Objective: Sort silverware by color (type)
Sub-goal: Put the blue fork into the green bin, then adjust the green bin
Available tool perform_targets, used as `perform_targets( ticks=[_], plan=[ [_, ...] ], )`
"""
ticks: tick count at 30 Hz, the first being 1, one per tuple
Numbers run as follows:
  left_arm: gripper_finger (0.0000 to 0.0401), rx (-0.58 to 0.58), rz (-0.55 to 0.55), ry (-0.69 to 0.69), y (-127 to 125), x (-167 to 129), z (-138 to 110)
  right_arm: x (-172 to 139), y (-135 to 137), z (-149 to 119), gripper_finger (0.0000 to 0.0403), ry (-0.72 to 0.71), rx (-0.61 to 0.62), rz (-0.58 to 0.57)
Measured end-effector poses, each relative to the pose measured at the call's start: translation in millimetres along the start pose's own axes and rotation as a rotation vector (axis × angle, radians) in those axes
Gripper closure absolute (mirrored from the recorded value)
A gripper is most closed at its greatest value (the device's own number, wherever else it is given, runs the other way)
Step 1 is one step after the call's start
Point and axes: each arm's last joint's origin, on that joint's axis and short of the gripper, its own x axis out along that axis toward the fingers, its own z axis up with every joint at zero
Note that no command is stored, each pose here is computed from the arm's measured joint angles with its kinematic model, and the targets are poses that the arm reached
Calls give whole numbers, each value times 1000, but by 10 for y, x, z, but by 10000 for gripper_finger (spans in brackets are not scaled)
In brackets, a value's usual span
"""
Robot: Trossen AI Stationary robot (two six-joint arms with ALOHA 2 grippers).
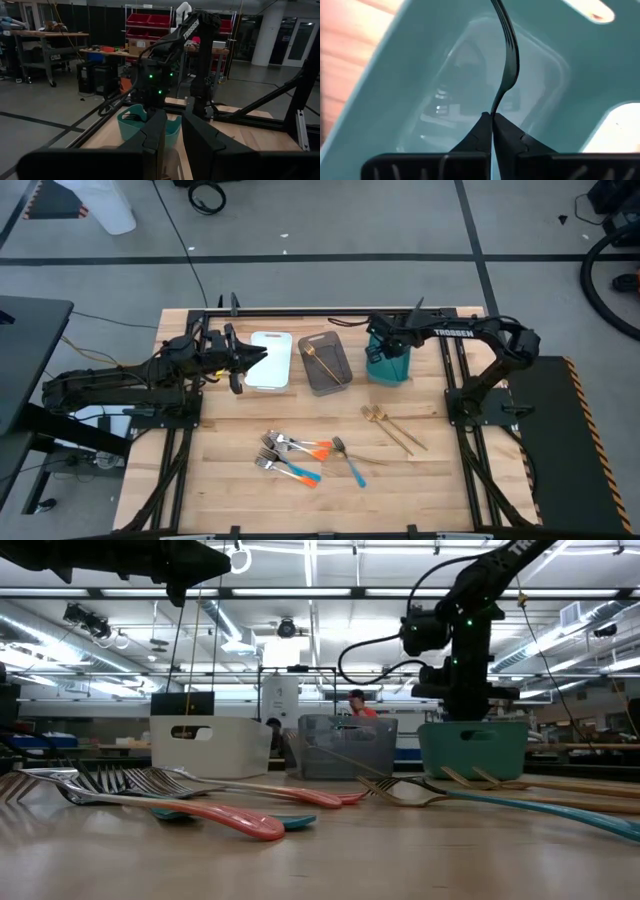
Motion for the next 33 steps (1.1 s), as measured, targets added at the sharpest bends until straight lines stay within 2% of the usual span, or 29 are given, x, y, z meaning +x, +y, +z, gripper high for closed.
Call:
perform_targets(
  ticks=[13,22,33],
  plan=[
    [331,0,0,-1,0,0,1,2,-9,2,314,7,-62,2],
    [331,-15,0,-2,0,-1,2,-25,159,-14,268,-11,-105,148],
    [331,-18,0,-2,0,0,1,-88,396,-217,243,52,-277,296]
  ],
)
